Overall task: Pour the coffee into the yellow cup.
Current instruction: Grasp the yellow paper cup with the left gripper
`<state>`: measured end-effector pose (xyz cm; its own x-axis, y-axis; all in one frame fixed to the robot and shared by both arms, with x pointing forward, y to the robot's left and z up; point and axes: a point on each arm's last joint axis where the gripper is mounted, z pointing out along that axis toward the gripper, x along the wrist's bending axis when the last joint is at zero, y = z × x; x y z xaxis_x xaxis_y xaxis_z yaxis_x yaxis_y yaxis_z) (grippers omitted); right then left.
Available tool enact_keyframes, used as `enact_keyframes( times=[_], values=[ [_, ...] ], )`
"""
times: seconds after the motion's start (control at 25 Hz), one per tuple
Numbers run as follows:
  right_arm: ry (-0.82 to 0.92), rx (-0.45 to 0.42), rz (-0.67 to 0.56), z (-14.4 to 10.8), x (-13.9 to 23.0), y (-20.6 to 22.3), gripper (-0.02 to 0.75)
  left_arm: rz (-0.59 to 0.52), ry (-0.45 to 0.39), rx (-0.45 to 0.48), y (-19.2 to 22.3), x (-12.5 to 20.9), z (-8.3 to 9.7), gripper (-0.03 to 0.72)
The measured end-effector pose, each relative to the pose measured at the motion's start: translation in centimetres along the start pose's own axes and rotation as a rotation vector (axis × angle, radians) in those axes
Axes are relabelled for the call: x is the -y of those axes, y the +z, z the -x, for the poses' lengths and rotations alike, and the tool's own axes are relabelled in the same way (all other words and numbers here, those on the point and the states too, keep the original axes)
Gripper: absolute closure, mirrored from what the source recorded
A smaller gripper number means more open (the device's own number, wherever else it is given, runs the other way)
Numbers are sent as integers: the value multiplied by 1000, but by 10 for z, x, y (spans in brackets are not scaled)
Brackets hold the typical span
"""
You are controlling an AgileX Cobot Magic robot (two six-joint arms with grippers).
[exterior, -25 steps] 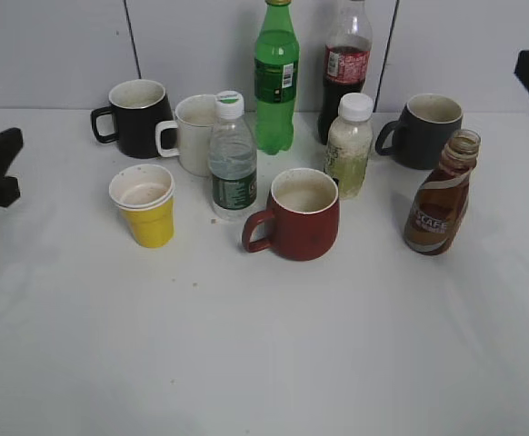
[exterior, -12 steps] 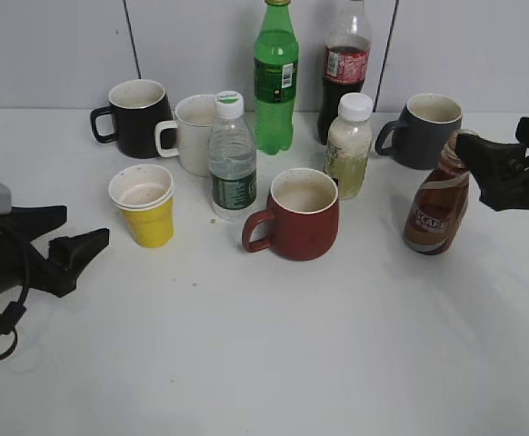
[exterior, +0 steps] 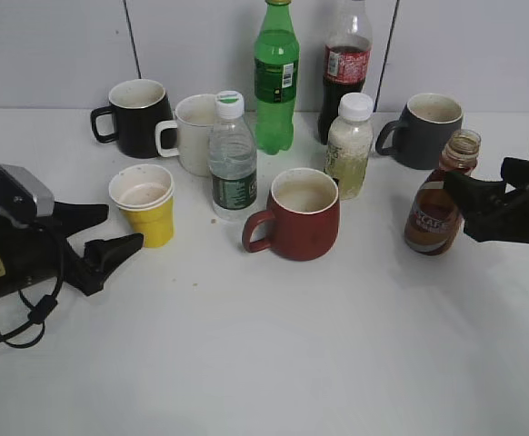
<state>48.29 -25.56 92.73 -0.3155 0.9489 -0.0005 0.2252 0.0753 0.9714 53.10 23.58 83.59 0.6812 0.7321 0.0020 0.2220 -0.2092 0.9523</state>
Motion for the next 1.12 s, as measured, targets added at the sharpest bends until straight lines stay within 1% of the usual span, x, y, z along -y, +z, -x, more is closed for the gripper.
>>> enact_keyframes(
  times=[0.12, 0.28, 0.32, 0.44, 0.56, 0.68, 0.88, 1.12],
  values=[
    [-1, 0, -10, 0, 3, 1, 151, 8, 14, 19, 8, 0, 1, 77],
    [-6, 0, -3, 0, 3, 1, 151, 29, 45, 71, 29, -3, 9, 76],
    [-8, -1, -1, 0, 3, 1, 151, 35, 50, 72, 34, -3, 10, 76],
    [-9, -1, 5, 0, 2, 1, 151, 52, 57, 64, 44, -7, 11, 76],
    [-11, -1, 10, 0, 1, 1, 151, 72, 57, 37, 50, -11, 8, 76],
    [-12, -1, 10, 0, 1, 1, 151, 88, 63, 29, 56, -13, 5, 76],
    [-15, -1, 10, 0, 1, 1, 151, 81, 50, 42, 68, -3, 4, 76],
    [-16, -1, 10, 0, 2, 1, 151, 89, 44, 15, 74, -2, -1, 109]
  ],
)
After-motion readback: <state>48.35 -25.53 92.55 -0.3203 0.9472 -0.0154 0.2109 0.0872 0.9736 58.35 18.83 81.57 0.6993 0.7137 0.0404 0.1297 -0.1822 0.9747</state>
